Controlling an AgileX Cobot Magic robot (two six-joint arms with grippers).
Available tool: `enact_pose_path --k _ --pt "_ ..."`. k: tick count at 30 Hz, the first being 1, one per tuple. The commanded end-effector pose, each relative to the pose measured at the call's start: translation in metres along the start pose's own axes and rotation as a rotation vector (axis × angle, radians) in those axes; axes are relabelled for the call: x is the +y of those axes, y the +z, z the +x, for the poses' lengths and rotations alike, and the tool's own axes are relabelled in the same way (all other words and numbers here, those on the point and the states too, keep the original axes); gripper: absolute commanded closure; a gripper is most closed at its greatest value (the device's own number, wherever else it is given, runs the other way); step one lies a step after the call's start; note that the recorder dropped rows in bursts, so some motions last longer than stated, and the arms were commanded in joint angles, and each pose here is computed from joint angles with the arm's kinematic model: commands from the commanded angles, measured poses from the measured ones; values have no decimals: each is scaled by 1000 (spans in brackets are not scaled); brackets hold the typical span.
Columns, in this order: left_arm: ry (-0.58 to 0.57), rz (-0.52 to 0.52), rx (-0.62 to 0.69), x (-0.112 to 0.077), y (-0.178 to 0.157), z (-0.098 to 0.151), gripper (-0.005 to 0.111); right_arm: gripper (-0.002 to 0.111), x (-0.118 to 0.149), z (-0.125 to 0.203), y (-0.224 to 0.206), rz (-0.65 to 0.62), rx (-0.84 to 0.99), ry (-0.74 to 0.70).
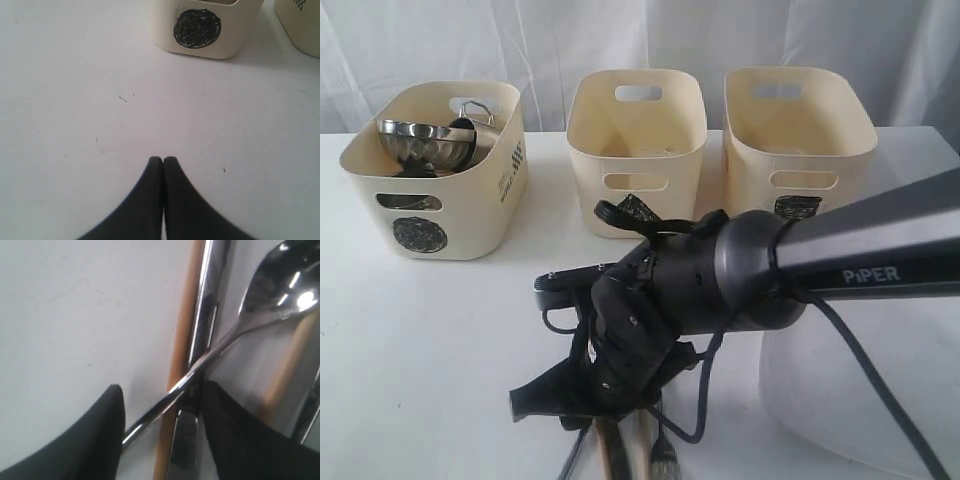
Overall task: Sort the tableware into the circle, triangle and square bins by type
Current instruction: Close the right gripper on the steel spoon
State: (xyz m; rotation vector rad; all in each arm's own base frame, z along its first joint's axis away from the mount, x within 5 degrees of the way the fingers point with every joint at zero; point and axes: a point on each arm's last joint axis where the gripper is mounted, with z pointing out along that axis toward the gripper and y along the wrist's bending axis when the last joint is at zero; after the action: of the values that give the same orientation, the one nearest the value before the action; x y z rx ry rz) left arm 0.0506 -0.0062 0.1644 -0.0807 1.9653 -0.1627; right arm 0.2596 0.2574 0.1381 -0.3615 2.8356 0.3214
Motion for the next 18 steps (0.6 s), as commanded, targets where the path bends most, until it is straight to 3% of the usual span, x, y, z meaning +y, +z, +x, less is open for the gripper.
enact_pose_path --k 1,11,18 --pt "1 -3 2 0 0 1 107 73 0 -1 1 3 -6 1" --pt "1 -3 2 0 0 1 107 104 0 -1 1 1 -10 1" --pt "1 -3 2 0 0 1 107 106 3 -6 -9 -29 -63 2"
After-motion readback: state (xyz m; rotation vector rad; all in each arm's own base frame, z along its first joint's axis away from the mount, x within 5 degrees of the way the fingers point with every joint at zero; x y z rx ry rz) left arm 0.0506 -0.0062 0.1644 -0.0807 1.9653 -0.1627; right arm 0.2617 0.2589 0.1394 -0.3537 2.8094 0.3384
